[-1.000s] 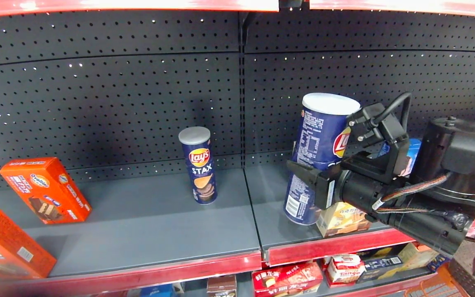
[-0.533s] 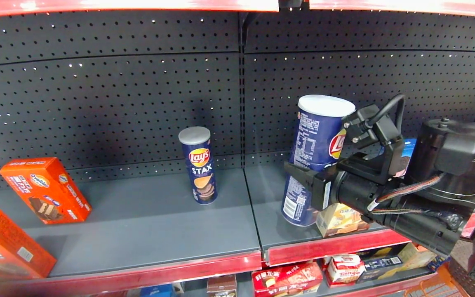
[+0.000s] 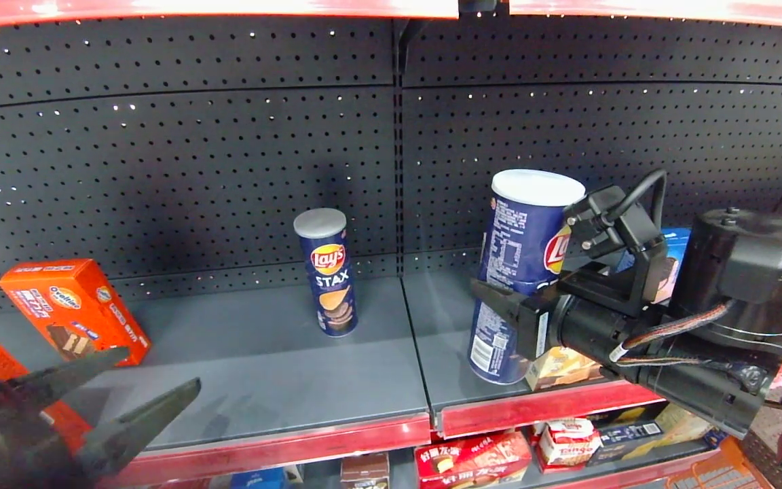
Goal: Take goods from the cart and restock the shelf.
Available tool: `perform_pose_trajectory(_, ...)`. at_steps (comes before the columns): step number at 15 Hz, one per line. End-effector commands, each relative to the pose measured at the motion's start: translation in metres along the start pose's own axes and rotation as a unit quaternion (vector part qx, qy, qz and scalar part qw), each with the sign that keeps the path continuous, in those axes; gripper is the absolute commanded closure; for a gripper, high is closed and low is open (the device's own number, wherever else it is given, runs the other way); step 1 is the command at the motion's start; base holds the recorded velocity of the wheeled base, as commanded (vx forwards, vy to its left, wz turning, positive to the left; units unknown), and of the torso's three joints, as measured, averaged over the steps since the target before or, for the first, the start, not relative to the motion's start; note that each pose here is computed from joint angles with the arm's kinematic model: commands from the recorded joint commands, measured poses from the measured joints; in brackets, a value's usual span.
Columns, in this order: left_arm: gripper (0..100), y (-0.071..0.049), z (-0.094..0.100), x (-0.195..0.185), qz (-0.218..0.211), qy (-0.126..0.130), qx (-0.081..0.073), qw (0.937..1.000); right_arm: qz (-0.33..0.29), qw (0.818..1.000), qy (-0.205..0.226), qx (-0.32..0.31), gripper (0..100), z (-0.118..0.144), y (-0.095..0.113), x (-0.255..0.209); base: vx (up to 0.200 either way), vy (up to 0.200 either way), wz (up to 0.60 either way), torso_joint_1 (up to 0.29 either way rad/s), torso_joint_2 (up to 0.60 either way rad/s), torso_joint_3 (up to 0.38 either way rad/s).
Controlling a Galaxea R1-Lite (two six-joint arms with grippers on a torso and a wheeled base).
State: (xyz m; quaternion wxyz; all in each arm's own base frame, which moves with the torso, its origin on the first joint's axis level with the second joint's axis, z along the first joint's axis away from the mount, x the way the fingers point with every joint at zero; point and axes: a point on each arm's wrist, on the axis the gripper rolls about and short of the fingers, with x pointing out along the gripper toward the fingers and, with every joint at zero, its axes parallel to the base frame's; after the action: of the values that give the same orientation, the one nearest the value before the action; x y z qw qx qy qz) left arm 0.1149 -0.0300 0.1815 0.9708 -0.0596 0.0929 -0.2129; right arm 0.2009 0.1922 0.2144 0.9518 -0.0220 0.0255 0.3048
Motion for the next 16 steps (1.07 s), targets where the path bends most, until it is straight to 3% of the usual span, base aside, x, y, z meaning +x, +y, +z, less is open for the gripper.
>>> perform_pose_trajectory(1,0,0.015,-0.001,0.061,-0.015,0.029,-0.007,0.9994,0.002,1.0,-0.004,0.0,100,0.002,0.001,-0.001,0.0,0.0,0.0,0.0,0.0,0.0)
perform_pose_trajectory(3,0,0.022,0.004,0.085,-0.015,0.036,-0.005,0.9992,0.002,1.0,-0.005,0.001,100,0.003,0.001,0.001,0.0,0.0,0.0,0.0,0.0,0.0)
perform_pose_trajectory(6,0,0.039,-0.008,0.11,-0.017,0.068,0.043,0.9966,0.003,1.0,-0.002,0.0,100,0.001,0.002,0.002,0.0,0.0,0.0,0.0,0.0,0.0)
perform_pose_trajectory(7,0,0.046,-0.013,0.126,-0.041,0.051,0.053,0.9964,0.003,1.0,-0.001,0.0,100,0.001,0.002,0.003,0.0,0.0,0.0,0.0,0.0,0.0)
perform_pose_trajectory(10,0,0.055,-0.028,0.159,-0.03,0.02,0.065,0.9973,0.003,1.0,0.001,0.0,100,0.0,0.002,0.004,0.0,0.0,0.0,0.0,0.0,0.0)
perform_pose_trajectory(13,0,0.048,-0.038,0.181,0.004,0.025,0.07,0.9972,0.002,1.0,0.0,0.0,100,0.0,0.001,0.007,0.0,0.0,0.0,0.0,0.0,0.0)
perform_pose_trajectory(16,0,0.042,-0.034,0.197,0.005,0.014,0.075,0.9971,0.002,1.0,-0.001,0.001,100,0.001,0.002,0.013,0.0,0.0,0.0,0.0,0.0,0.0)
